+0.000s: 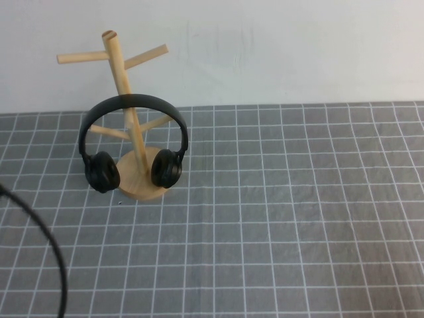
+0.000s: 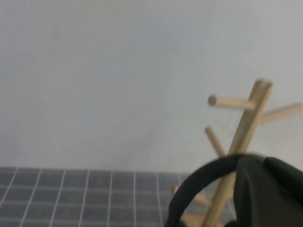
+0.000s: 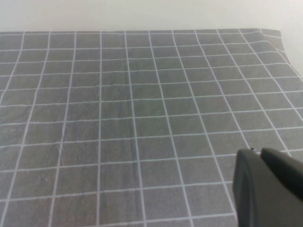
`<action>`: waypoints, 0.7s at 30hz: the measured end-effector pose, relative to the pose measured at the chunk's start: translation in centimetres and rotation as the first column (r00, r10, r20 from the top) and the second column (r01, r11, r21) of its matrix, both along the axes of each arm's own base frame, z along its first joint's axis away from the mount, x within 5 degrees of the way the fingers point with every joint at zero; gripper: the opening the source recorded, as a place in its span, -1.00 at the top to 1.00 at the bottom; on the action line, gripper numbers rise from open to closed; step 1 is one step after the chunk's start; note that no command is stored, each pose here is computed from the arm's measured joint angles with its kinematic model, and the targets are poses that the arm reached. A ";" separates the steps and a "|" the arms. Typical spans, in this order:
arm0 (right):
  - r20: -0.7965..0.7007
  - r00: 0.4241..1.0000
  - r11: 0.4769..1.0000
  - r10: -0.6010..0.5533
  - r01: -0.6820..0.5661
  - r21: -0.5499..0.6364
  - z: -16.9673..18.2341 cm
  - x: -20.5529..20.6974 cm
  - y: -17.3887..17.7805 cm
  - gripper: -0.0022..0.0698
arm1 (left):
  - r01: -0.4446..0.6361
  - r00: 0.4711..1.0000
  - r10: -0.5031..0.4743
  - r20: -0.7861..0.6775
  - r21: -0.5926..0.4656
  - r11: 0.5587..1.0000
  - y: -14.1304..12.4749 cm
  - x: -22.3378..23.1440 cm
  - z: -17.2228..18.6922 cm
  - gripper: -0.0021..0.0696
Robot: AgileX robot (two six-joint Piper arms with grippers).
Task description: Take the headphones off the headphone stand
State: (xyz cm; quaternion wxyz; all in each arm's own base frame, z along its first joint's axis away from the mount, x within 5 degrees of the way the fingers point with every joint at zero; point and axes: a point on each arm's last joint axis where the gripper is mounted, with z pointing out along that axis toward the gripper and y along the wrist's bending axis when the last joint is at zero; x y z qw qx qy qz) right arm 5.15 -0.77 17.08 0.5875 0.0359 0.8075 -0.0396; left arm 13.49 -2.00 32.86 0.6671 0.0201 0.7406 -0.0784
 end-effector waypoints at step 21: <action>0.000 1.000 1.000 0.000 0.000 0.000 0.0 0.0 0.0 0.96 | 0.302 0.943 -0.171 -0.285 0.521 0.799 -4.2 11.2 -5.9 0.53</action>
